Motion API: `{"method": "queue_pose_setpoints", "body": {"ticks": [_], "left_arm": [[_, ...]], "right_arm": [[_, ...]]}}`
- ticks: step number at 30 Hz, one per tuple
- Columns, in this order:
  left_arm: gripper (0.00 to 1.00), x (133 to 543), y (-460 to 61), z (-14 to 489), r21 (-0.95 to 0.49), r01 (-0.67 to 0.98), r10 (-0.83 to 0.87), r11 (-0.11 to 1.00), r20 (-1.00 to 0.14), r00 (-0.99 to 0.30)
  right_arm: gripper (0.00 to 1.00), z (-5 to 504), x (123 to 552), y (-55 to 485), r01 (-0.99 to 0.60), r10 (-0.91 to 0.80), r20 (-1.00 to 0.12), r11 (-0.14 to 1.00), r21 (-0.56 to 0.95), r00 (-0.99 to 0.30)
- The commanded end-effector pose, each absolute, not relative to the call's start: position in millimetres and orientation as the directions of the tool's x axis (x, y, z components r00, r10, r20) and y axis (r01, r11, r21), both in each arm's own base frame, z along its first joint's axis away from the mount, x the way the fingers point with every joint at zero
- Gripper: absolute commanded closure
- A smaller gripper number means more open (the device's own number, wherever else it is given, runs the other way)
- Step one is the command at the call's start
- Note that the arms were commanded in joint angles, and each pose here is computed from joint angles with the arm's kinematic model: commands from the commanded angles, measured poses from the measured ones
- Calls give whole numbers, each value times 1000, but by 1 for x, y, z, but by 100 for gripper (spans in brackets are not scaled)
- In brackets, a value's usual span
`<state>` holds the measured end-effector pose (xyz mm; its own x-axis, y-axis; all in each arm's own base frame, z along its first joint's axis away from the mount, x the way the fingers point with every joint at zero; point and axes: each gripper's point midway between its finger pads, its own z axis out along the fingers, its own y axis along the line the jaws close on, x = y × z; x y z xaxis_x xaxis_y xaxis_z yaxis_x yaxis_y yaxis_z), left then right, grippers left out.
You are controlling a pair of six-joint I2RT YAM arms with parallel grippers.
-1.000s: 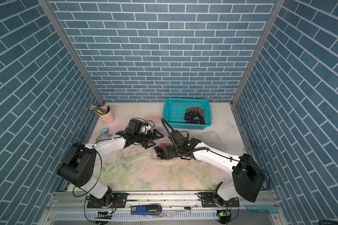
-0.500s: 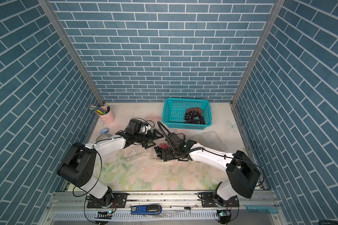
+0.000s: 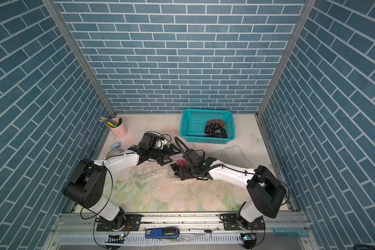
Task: Pack grapes into containers
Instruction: Adjust the grape in the packing box.
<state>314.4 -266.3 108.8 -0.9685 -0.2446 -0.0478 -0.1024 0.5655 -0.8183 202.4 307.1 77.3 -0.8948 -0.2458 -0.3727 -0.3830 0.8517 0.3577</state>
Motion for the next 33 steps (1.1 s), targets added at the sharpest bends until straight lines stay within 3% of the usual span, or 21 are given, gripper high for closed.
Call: {"method": "queue_pose_setpoints", "body": {"ticks": [1,9,12,19,23,30,33], "left_arm": [[1,309,-265,109,-813,-94,-236,574,-55,-970],[0,308,-263,113,-800,-65,-209,597,-76,-975],[0,309,-256,119,-774,-34,-184,632,-107,-977],[1,316,-231,125,-701,-18,-177,713,-155,-972],[0,318,-240,112,-720,-47,-171,693,-102,-980],[0,322,-240,104,-709,-57,-176,703,-97,-980],[0,321,-236,102,-689,-51,-168,723,-104,-980]], "right_arm": [[13,93,203,307,-394,-257,-381,853,343,-888],[8,141,220,295,-408,-239,-478,866,288,-845],[2,139,226,280,-356,-191,-487,894,272,-852],[2,109,227,270,-260,-104,-429,911,322,-897],[7,94,228,268,-211,-59,-418,921,329,-906],[30,80,246,258,-154,11,-422,922,354,-907],[35,76,253,259,-165,2,-428,921,352,-904]]}}
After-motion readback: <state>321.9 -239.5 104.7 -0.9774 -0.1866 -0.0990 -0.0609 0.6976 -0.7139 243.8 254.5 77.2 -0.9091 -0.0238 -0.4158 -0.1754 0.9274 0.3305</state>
